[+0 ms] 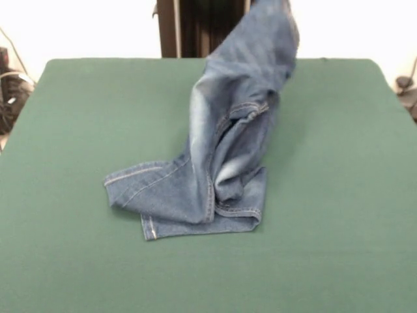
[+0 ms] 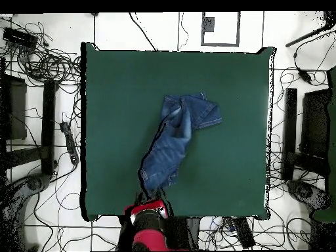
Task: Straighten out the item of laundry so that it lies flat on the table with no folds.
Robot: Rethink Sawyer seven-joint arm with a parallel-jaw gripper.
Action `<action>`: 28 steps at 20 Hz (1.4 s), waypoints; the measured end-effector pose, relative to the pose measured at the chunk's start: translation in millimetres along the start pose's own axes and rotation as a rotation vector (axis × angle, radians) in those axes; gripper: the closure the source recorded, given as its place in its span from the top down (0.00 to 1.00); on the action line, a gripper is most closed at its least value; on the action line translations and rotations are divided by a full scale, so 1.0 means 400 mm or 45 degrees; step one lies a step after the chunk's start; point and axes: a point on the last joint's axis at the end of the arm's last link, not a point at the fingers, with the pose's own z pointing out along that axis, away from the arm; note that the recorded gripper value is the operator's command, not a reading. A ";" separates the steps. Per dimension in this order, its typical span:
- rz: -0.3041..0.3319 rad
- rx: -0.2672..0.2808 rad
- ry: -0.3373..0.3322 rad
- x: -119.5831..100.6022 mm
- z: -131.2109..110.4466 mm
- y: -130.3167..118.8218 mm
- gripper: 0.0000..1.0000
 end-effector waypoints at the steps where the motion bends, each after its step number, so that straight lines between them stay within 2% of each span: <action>1: -0.017 0.003 -0.006 0.005 -0.001 0.000 1.00; 6: -0.055 0.030 -0.015 0.028 -0.009 -0.020 1.00; 12: -0.081 0.105 -0.055 0.034 -0.029 -0.091 1.00; 15: -0.093 0.121 -0.074 0.043 -0.029 -0.119 1.00; 18: -0.081 0.134 -0.103 0.049 -0.024 -0.179 1.00; 20: -0.043 0.131 -0.087 0.053 -0.020 -0.206 1.00; 22: 0.015 0.112 -0.021 0.057 -0.009 -0.236 1.00; 24: 0.028 0.099 0.018 0.058 -0.003 -0.243 1.00; 26: 0.063 0.071 0.108 0.056 0.011 -0.261 1.00; 28: 0.086 0.062 0.144 0.053 0.020 -0.275 1.00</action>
